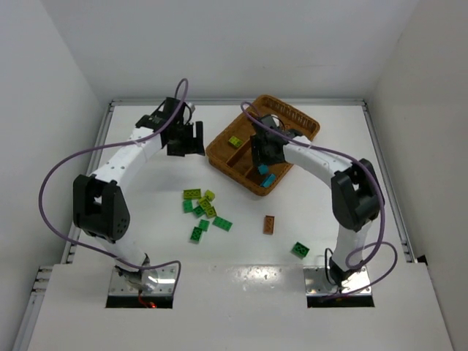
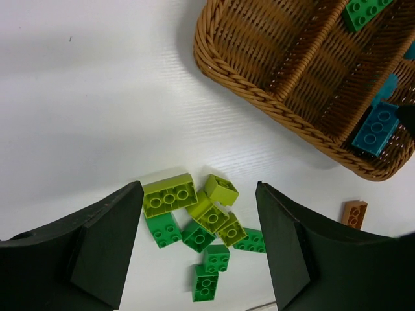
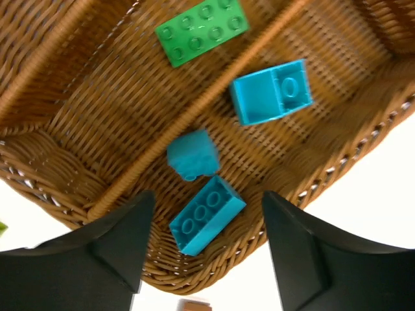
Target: Sort the legos into containers by color
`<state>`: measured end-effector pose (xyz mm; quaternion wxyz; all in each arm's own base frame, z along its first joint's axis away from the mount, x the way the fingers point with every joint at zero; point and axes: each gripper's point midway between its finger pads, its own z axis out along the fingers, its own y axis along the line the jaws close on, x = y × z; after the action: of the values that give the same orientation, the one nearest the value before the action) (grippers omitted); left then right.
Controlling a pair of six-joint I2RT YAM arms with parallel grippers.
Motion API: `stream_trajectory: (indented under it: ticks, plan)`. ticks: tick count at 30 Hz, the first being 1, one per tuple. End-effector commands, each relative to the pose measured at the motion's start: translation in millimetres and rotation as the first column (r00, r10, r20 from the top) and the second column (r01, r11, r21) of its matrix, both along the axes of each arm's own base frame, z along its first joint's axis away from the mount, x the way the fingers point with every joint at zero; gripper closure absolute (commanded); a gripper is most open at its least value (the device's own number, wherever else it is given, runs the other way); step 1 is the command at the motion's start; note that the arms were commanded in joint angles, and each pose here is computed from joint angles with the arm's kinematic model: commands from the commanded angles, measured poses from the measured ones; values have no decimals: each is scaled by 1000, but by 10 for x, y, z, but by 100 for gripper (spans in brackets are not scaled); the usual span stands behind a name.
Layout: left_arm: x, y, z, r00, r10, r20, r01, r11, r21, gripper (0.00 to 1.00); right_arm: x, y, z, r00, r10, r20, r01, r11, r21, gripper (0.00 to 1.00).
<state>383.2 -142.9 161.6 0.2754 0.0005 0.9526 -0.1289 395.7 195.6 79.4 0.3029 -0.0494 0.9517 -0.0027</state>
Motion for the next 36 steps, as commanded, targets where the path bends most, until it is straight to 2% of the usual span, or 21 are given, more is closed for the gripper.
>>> stream_trajectory:
  ticks: [1, 3, 5, 6, 10, 14, 19, 22, 25, 28, 31, 36]
  plan:
    - [3, 8, 215, 998, -12, 62, 14, 1000, -25, 24, 119, -6, 301, 997, -12, 81, 9, 999, 43, 29]
    - [-4, -9, 218, 998, -18, 60, 20, 999, -33, 24, 65, -90, 471, 992, -38, 121, 33, 998, 48, 28]
    - [-4, -9, 218, 998, -18, 60, 20, 999, -33, 24, -109, -262, 418, 991, -81, 109, 76, 996, 42, 28]
    - [-21, -4, 184, 999, -18, 51, 20, 999, -31, 24, -211, -331, 583, 985, -100, 144, 91, 993, 68, 29]
    - [-32, -18, 151, 999, -24, 46, 26, 999, -37, 24, -964, -696, 141, 986, -167, 21, 166, 985, 54, 29]
    - [-27, -97, 73, 999, -42, 33, 43, 998, -34, 24, -1779, -868, -253, 953, -247, -174, 259, 965, 46, 26]
    - [-54, -178, 38, 998, -55, 21, 56, 998, -36, 23, -2325, -984, -398, 900, -323, -293, 357, 931, 70, 22]
    - [-47, -236, -26, 998, -69, 9, 70, 997, -41, 23, -2531, -980, -530, 879, -310, -361, 360, 930, 79, 22]
    - [-44, -278, 7, 997, -79, 18, 79, 996, -43, 23, -2586, -817, -595, 882, -240, -407, 326, 932, 157, 22]
    - [-28, -300, 7, 996, -84, 16, 85, 995, -50, 23, -2774, -700, -702, 853, -164, -496, 289, 939, 187, 21]
    - [-28, -300, 8, 996, -84, 16, 85, 995, -50, 23, -2889, -734, -785, 835, -160, -527, 284, 945, 162, 21]
    - [-44, -335, 8, 996, -93, 16, 94, 994, -50, 23, -2913, -594, -789, 844, -64, -533, 215, 950, 226, 20]
